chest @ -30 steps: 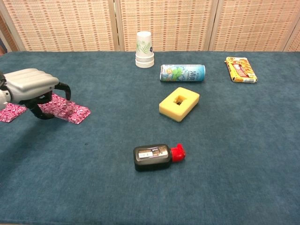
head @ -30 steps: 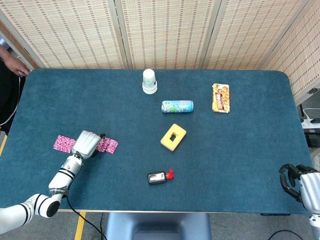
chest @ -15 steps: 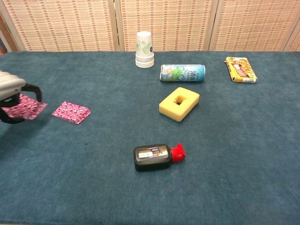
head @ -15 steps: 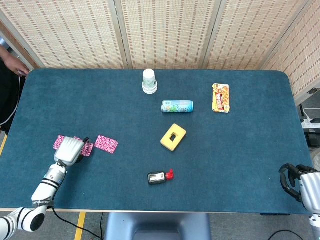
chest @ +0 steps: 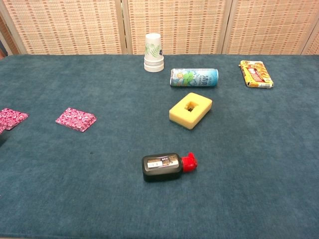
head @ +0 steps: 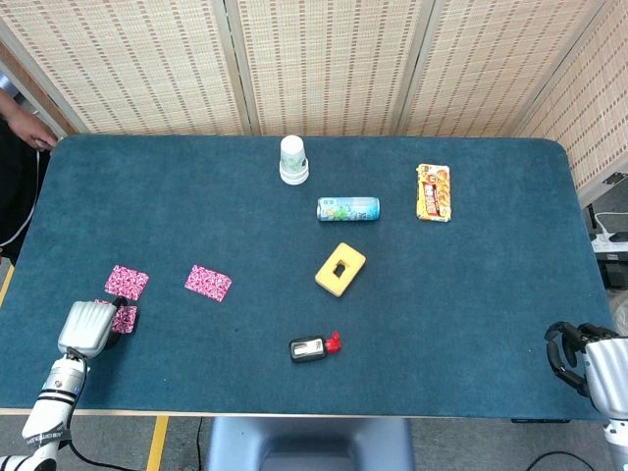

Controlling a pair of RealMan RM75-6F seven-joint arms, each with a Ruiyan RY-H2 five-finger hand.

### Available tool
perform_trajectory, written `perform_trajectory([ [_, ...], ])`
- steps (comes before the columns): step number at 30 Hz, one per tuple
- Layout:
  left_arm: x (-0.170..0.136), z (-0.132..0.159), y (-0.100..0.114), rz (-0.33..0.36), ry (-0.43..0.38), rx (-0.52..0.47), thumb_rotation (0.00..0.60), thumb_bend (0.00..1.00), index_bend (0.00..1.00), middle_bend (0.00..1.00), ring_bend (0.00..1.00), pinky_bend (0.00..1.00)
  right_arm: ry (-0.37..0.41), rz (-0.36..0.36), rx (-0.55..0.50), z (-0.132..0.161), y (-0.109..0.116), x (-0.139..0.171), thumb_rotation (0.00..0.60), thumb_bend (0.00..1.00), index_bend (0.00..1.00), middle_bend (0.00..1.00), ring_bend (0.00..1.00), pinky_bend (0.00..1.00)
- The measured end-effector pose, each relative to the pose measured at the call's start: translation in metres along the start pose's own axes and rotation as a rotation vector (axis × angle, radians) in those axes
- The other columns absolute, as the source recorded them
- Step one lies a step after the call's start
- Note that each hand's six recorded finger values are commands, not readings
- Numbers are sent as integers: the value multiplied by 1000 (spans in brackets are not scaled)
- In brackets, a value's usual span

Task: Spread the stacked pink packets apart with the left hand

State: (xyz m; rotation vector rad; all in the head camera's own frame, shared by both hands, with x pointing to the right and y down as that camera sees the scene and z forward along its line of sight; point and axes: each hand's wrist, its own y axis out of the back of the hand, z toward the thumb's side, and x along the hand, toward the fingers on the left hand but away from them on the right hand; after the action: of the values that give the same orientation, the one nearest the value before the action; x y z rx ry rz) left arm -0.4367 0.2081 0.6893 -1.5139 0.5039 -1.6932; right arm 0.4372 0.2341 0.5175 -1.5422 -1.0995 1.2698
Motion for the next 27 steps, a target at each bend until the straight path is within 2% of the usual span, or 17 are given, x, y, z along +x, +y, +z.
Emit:
perform_trajectory([
  [5,0,4,3,7,-16,17,600,272,603,967,979,977,-3,3,1,0,0,0,600,551,888,816,628,705],
  [10,-2,5,-4,-34,-13,41,600,272,578,964,980,977,-5,-5,-3,-1,2,0,600,551,888,816,628,705],
  [14,-3,3,-8,-67,-1,41,600,270,493,960,978,976,-2,0,-2,-1,1,0,600,551,888,816,628,705],
  [20,-5,4,-3,-61,6,23,600,286,355,946,977,976,-3,3,0,-1,0,0,600,551,888,816,628,705],
  [27,-10,2,-1,-77,16,19,600,281,283,928,964,966,-3,3,-1,-1,0,0,600,551,888,816,628,704],
])
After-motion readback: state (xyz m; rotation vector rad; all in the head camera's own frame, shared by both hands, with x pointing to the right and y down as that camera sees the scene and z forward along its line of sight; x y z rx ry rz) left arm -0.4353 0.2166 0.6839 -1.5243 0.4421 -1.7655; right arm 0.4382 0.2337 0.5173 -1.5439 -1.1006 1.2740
